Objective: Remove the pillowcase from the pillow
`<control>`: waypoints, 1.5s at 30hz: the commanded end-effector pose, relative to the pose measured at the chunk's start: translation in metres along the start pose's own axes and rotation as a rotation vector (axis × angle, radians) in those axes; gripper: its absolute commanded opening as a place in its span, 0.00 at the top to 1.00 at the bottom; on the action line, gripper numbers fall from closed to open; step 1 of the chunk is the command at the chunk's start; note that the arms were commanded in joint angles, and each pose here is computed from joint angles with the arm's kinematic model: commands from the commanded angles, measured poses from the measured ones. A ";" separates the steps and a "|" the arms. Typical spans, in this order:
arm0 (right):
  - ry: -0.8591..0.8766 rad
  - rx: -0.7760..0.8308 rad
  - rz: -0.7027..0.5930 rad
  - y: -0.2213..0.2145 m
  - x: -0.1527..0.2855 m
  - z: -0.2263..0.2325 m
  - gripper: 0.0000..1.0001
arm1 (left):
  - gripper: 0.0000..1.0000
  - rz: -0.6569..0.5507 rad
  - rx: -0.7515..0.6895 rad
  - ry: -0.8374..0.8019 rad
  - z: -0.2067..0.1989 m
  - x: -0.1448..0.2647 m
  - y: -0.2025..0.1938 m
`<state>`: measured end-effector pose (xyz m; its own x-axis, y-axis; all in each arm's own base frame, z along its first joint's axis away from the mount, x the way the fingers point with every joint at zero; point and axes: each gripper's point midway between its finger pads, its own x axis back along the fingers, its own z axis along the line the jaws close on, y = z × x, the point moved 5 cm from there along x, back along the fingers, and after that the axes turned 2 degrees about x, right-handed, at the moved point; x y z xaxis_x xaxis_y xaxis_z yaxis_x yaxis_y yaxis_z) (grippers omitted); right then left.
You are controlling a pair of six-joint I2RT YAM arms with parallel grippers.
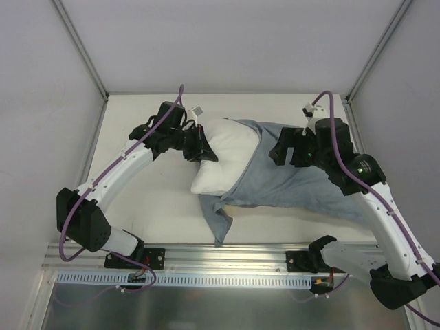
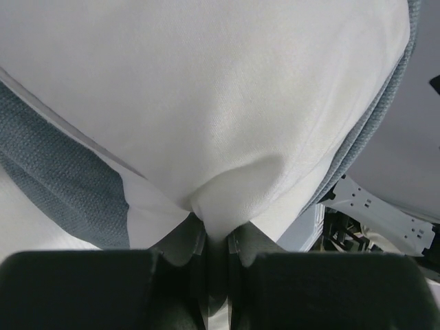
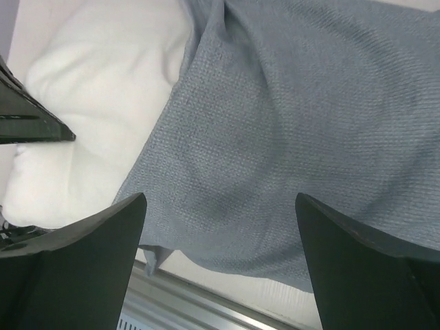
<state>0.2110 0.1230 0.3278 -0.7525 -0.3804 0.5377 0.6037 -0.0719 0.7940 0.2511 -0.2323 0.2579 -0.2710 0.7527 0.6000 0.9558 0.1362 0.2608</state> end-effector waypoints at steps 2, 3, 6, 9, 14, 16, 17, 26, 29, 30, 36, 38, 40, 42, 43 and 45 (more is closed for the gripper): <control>0.053 0.038 0.107 -0.026 -0.021 0.018 0.05 | 1.00 -0.044 -0.031 -0.072 -0.022 0.014 0.002; 0.059 0.066 0.088 -0.028 -0.023 0.029 0.05 | 1.00 -0.046 -0.030 -0.070 -0.022 0.014 0.002; 0.092 0.094 0.079 -0.034 -0.026 0.052 0.05 | 1.00 -0.050 -0.025 -0.069 -0.023 0.015 0.002; 0.093 0.071 0.109 -0.046 -0.039 0.063 0.09 | 1.00 -0.058 -0.026 -0.074 -0.024 0.017 0.002; -0.038 0.048 0.138 -0.068 -0.058 0.049 0.49 | 1.00 -0.078 -0.032 -0.079 -0.029 0.023 0.001; -0.097 0.054 0.125 -0.072 -0.056 0.035 0.77 | 1.00 -0.083 -0.031 -0.080 -0.029 0.025 0.002; -0.117 0.054 0.113 -0.072 -0.054 0.030 0.86 | 1.00 -0.089 -0.034 -0.082 -0.030 0.026 0.002; -0.425 0.035 -0.002 -0.066 0.010 -0.067 0.99 | 1.00 -0.194 0.003 -0.137 -0.026 0.070 0.021; -0.512 0.046 -0.028 -0.067 0.028 -0.084 0.99 | 1.00 -0.249 0.019 -0.139 -0.022 0.085 0.029; -0.532 0.049 -0.021 -0.069 0.030 -0.087 0.99 | 1.00 -0.261 0.029 -0.138 -0.021 0.088 0.031; -0.329 0.020 0.001 -0.070 0.020 -0.058 0.78 | 1.00 -0.261 0.061 -0.139 -0.021 0.087 0.042; -0.196 0.011 -0.031 -0.064 0.020 -0.037 0.43 | 1.00 -0.262 0.065 -0.138 -0.022 0.085 0.045; -0.058 0.016 -0.036 -0.061 0.023 -0.012 0.15 | 1.00 -0.269 0.071 -0.130 -0.021 0.084 0.047; 0.112 -0.001 -0.046 -0.058 0.027 0.021 0.07 | 1.00 -0.277 0.079 -0.119 -0.019 0.083 0.051; 0.155 -0.002 -0.049 -0.059 0.029 0.030 0.06 | 1.00 -0.274 0.085 -0.118 -0.019 0.081 0.051; 0.222 0.007 -0.039 -0.065 0.028 0.053 0.02 | 1.00 -0.273 0.093 -0.119 -0.018 0.079 0.054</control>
<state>0.1481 0.1329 0.2833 -0.7379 -0.4216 0.5270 0.5929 -0.0318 0.8046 0.2679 -0.1751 0.2989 -0.4386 0.7359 0.5157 0.8987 0.3597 0.2510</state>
